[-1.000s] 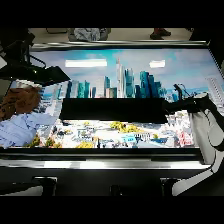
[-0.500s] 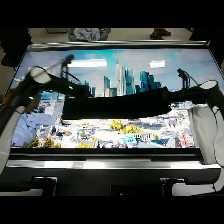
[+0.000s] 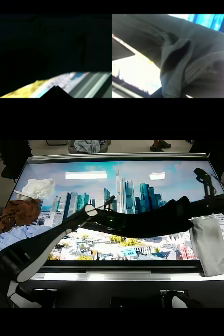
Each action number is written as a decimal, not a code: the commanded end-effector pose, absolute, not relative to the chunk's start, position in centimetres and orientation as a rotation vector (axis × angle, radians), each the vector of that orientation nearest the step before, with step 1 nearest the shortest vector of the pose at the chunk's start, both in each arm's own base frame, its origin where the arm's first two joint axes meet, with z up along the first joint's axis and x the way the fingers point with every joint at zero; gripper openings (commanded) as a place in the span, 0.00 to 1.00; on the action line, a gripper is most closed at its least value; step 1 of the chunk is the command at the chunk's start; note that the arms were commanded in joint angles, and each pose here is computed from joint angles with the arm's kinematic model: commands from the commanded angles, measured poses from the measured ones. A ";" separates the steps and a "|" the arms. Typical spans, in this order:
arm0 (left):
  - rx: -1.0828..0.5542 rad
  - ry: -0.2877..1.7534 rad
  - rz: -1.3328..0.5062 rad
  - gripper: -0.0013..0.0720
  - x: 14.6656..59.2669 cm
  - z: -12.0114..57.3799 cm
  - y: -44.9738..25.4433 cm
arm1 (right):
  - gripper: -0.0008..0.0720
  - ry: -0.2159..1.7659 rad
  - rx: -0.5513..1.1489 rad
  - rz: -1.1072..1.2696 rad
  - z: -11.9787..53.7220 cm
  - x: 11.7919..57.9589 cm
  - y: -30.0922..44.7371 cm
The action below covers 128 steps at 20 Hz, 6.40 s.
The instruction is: Fold the shirts.
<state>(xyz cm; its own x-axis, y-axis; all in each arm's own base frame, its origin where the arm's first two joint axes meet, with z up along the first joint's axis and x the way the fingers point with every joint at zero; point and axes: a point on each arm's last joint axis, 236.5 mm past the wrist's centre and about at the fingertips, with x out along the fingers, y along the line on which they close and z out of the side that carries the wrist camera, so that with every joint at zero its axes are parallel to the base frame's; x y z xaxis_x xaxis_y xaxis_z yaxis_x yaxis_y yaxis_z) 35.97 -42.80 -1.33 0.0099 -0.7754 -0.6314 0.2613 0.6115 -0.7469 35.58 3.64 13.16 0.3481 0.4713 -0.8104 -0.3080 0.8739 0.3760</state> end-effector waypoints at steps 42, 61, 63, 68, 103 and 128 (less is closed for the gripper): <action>-0.150 0.818 -0.606 0.06 40.8 22.4 -20.1 | 0.94 1.261 0.195 0.484 1.5 42.2 9.2; -0.137 0.820 -0.572 0.06 41.2 22.1 -19.3 | 0.06 1.251 0.771 0.599 -5.5 37.4 13.3; -0.135 0.820 -0.570 0.06 41.2 22.1 -19.2 | 0.06 1.176 0.684 0.725 -2.8 38.1 13.4; -0.132 0.825 -0.570 0.06 41.3 21.8 -19.2 | 0.06 1.075 0.442 0.613 7.8 42.1 4.2; -0.124 0.838 -0.573 0.06 41.7 21.1 -19.3 | 0.07 1.555 0.736 -0.460 -0.9 13.8 -24.8; 0.083 1.237 -0.083 0.94 36.1 2.3 -7.9 | 0.85 1.382 -0.266 0.320 4.6 35.8 -3.9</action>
<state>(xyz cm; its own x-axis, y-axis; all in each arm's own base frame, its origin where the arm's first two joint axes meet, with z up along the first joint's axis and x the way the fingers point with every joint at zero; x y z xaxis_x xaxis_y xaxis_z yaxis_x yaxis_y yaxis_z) 36.40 -8.09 3.72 0.2440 -0.0012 -0.9698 0.1306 0.9909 0.0316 37.19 -5.55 6.59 0.2018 0.0589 -0.9776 -0.3500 0.9366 -0.0158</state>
